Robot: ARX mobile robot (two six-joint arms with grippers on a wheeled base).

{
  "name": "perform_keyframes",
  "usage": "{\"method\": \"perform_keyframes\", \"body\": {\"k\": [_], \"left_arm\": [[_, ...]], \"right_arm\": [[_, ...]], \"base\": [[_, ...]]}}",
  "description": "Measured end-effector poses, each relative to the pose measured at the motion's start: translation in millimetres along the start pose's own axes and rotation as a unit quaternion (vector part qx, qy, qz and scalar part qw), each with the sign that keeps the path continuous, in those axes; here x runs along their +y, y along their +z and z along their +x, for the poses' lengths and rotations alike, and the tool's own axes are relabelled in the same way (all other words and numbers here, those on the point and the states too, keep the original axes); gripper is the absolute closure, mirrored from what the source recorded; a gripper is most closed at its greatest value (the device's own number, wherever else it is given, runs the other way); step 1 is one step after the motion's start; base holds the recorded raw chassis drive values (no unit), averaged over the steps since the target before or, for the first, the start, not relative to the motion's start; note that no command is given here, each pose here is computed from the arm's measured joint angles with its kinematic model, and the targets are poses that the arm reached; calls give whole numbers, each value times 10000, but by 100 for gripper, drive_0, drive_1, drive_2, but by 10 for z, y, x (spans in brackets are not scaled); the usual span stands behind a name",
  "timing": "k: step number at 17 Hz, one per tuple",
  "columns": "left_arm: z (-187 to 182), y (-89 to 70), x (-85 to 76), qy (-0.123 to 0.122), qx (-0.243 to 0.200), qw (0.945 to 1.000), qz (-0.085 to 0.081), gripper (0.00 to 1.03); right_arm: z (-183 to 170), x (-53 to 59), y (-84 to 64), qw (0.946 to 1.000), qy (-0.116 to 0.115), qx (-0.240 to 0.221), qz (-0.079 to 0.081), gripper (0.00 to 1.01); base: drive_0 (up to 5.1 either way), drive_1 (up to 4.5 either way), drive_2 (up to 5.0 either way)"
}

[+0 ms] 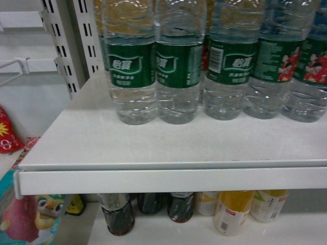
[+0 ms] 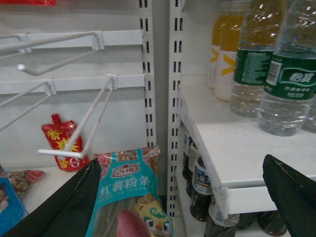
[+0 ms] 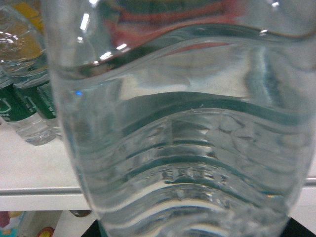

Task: Move water from second to third shelf

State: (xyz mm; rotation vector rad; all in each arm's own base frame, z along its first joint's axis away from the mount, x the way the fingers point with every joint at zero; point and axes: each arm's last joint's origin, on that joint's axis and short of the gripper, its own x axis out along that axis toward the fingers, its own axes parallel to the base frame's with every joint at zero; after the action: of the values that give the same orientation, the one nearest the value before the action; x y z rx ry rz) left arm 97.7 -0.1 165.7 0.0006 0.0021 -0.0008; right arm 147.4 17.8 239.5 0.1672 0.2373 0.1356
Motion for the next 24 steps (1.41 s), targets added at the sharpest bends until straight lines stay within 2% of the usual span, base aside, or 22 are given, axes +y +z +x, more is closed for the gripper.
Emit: {"method": "perform_keyframes", "body": {"k": [4, 6, 7, 10, 18, 20, 22, 24], "left_arm": [[0, -2, 0, 0, 10, 10000, 0, 5], [0, -4, 1, 21, 19, 10000, -2, 5], [0, -3, 1, 19, 13, 10000, 0, 5], [0, -2, 0, 11, 10, 10000, 0, 5], [0, -1, 0, 4, 6, 10000, 0, 5], [0, -1, 0, 4, 6, 10000, 0, 5], [0, -1, 0, 2, 6, 10000, 0, 5], [0, -1, 0, 0, 4, 10000, 0, 5]], "right_arm": [[0, -1, -3, 10000, -4, 13, 1, 61], [0, 2, 0, 10000, 32, 6, 0, 61], [0, 16, 2, 9999, 133, -1, -8, 61], [0, 5, -5, 10000, 18, 27, -3, 61], [0, 7, -2, 10000, 25, 10, -5, 61], [44, 32, 0, 9995, -265, 50, -186, 61], [125, 70, 32, 9992, -242, 72, -307, 61], [234, 129, 5, 9991, -92, 147, -396, 61]], "base": [[-470, 233, 233], [0, 0, 0], [0, 0, 0], [0, 0, 0], [0, 0, 0], [0, 0, 0], [0, 0, 0], [0, 0, 0]]}}
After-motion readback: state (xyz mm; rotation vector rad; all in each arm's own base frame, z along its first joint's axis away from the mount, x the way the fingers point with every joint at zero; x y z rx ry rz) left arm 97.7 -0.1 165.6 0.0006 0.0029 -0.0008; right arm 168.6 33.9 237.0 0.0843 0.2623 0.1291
